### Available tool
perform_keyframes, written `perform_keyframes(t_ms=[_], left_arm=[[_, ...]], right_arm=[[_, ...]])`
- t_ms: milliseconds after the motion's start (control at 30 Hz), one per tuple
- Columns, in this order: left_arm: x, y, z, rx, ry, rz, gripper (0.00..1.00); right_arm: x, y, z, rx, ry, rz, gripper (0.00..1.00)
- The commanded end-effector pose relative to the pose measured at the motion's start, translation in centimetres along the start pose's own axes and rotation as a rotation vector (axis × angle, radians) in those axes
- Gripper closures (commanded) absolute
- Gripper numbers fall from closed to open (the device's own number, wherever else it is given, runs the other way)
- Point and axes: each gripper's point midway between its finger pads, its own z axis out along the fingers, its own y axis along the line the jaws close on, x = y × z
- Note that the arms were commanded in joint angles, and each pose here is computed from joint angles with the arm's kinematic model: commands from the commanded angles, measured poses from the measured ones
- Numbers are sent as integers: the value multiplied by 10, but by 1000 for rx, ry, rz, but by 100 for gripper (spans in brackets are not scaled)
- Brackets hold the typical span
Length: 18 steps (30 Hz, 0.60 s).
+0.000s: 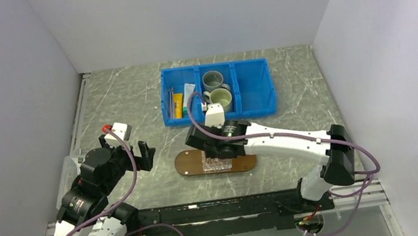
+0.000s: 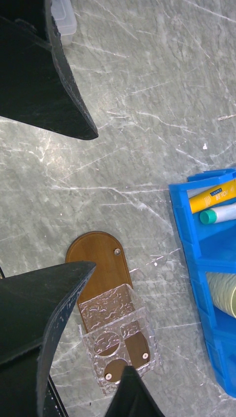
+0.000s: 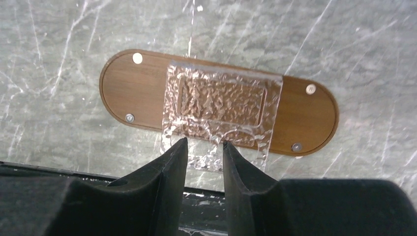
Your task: Prepare toiletry sets of a toothbrush and toothpaste on the tray
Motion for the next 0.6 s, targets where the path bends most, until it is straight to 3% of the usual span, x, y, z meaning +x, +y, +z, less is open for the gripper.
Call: perform_keyframes(t_ms=[0, 233, 567], left_arm=[[-4, 0, 4, -9, -9, -7, 1], [-1, 2, 8, -21, 16, -4, 1], [4, 3, 15, -33, 51, 3, 1]], right_arm=[[-47, -6, -18, -43, -96, -52, 66], [-97, -22, -15, -144, -171, -103, 67], [-143, -50, 36, -108, -161, -178, 68]])
